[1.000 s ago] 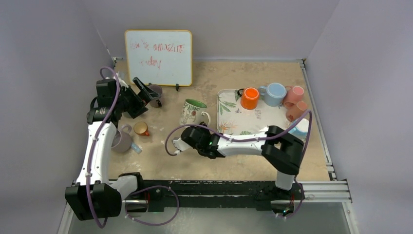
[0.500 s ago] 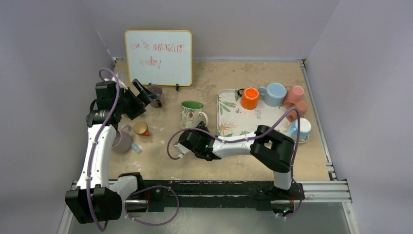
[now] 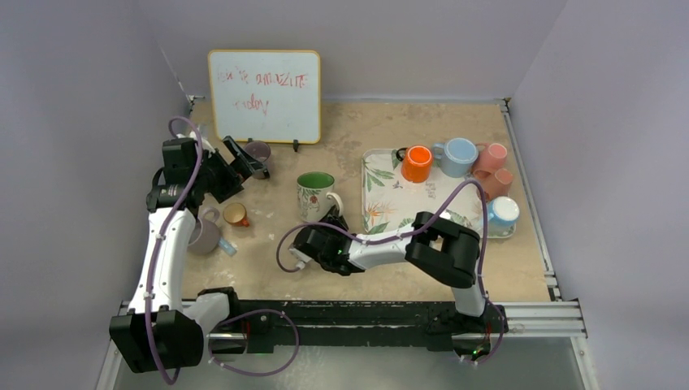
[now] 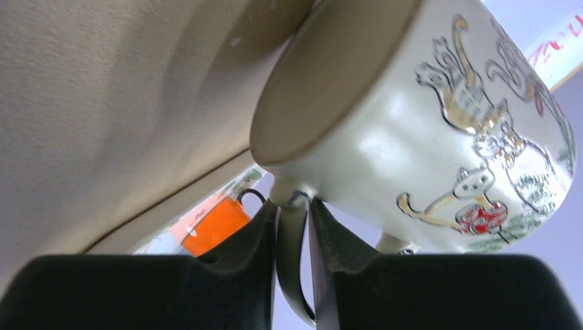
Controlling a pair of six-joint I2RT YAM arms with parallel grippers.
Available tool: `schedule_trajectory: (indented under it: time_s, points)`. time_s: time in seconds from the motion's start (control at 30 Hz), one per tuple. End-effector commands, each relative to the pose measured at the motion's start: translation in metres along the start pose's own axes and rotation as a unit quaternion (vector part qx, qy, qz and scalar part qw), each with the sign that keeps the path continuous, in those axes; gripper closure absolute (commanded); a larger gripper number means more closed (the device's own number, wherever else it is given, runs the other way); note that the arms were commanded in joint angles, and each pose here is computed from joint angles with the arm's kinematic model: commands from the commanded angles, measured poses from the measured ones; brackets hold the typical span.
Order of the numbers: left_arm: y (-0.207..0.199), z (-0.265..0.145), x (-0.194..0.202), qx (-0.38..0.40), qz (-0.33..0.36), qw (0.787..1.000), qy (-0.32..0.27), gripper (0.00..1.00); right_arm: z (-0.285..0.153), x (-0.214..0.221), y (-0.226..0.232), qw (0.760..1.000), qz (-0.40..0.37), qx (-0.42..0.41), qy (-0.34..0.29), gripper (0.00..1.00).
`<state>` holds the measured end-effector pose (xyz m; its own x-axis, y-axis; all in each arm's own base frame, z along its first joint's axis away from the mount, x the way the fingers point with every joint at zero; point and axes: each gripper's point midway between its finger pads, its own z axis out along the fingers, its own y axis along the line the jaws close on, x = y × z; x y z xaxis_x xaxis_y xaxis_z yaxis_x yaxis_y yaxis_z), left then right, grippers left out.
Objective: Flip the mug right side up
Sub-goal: Place the cup at the center of the board.
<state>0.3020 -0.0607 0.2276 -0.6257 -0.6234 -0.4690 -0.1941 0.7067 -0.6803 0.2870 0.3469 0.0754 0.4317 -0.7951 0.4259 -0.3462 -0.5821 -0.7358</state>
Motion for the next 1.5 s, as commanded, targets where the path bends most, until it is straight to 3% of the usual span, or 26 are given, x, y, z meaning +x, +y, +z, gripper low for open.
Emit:
schedule_trajectory:
  time_s: [0.0,0.3,0.6,0.73,0.93,1.07,1.27,1.47]
  points:
    - [0.001,-0.002,-0.005,0.005,0.02,1.0,-0.018,0.0,-0.012,0.0,-0.02,0.999,0.031,0.037,0.01,0.71]
    - [0.002,0.0,-0.003,0.006,0.023,1.0,-0.014,0.0,-0.027,-0.016,-0.013,0.999,0.042,0.01,-0.028,0.6]
    - [0.004,-0.001,-0.002,0.004,0.024,1.0,-0.014,0.0,-0.045,-0.025,0.008,0.989,0.097,-0.074,-0.084,0.53]
    - [0.003,-0.001,-0.002,0.007,0.026,1.0,-0.014,0.0,-0.058,-0.033,0.013,0.976,0.141,-0.113,-0.124,0.53]
    - [0.003,0.0,0.0,0.011,0.027,1.0,-0.011,0.01,-0.084,-0.059,0.02,0.937,0.208,-0.184,-0.211,0.52]
    - [0.003,-0.001,0.005,0.019,0.032,0.999,-0.009,0.01,-0.102,-0.067,-0.003,0.897,0.31,-0.185,-0.254,0.52]
    - [0.004,-0.004,0.019,0.033,0.038,0.999,0.001,0.02,-0.126,-0.052,-0.046,0.797,0.489,-0.181,-0.305,0.52]
    - [0.003,-0.01,0.032,0.053,0.051,0.997,0.01,0.04,-0.119,-0.02,-0.053,0.706,0.626,-0.179,-0.279,0.52]
